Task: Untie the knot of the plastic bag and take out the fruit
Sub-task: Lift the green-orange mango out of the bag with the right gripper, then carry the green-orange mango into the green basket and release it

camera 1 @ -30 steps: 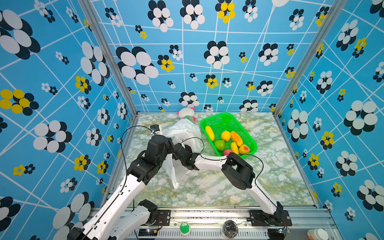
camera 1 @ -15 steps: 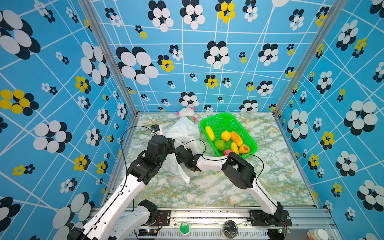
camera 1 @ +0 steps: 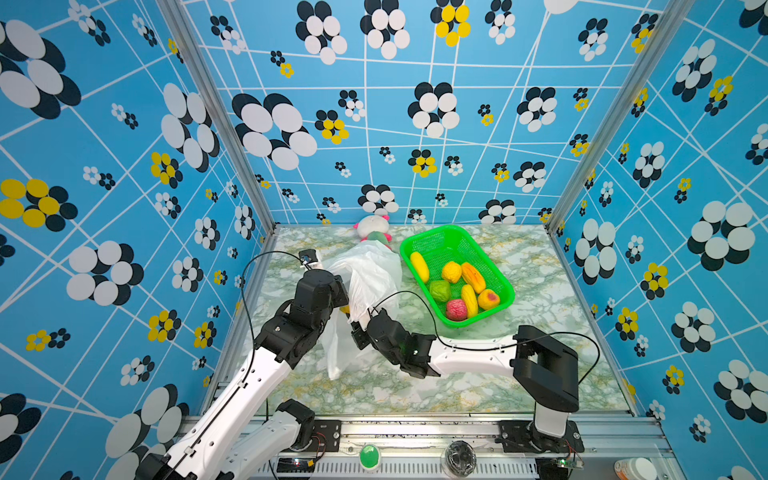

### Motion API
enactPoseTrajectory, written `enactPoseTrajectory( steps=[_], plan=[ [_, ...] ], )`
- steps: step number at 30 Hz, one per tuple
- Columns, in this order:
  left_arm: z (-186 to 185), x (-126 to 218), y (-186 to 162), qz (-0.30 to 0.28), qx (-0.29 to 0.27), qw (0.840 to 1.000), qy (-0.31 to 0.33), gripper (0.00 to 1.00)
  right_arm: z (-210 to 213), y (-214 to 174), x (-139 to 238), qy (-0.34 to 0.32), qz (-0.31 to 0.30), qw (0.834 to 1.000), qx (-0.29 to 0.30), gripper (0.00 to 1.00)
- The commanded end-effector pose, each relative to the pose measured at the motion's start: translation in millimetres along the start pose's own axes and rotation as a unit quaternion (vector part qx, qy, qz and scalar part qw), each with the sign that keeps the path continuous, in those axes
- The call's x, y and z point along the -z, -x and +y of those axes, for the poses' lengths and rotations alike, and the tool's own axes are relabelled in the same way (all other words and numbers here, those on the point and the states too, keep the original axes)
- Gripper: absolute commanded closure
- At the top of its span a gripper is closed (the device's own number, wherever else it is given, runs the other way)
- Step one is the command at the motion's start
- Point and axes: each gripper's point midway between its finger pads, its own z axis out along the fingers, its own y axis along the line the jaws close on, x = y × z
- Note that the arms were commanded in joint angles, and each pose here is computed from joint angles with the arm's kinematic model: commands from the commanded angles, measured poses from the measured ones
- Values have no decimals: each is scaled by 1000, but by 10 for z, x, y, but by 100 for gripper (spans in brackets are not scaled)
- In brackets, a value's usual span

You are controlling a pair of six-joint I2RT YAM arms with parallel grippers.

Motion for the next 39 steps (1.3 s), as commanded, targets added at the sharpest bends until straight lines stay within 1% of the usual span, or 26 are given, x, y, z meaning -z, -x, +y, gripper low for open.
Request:
enactPoseTrajectory(
  steps=[1, 7, 11, 14, 17, 22, 24, 26, 29, 33, 35, 37, 39],
  plan=[
    [84, 10, 56, -9, 5, 1000, 21, 99, -81, 180, 178, 2, -46, 999, -10, 75],
    [109, -11, 51, -7, 6, 1000, 27, 99, -220, 369, 487, 4, -79, 996, -30, 76],
    [160, -35, 27, -2, 5, 999, 42, 100, -227, 465, 638, 22, -87, 995, -42, 76],
    [260, -40, 26, -1, 6, 998, 70, 100, -116, 556, 750, 67, -94, 992, -48, 76],
    [394, -22, 48, -4, 11, 995, 103, 100, 36, 627, 872, 120, -98, 987, -39, 76],
    [564, -2, 40, -2, 31, 991, 132, 100, 149, 717, 1133, 178, -114, 977, -13, 76],
    [604, 7, 46, -5, 35, 990, 140, 100, 133, 752, 1248, 187, -126, 974, -6, 76],
    [627, 21, 53, -8, 38, 989, 144, 100, 41, 797, 1361, 178, -145, 973, -10, 76],
    [637, 31, 58, -11, 41, 989, 143, 100, -191, 859, 1516, 142, -171, 975, -24, 76],
    [602, 23, 52, -11, 43, 990, 131, 100, -644, 894, 1693, 79, -187, 978, -50, 77],
    [581, 20, 53, -12, 44, 991, 124, 100, -948, 884, 1748, 35, -184, 980, -69, 78],
    [549, 11, 52, -12, 45, 992, 114, 100, -1360, 836, 1780, -28, -172, 980, -99, 80],
    [525, 7, 47, -10, 46, 993, 107, 100, -1772, 733, 1804, -96, -156, 975, -130, 80]
  ],
)
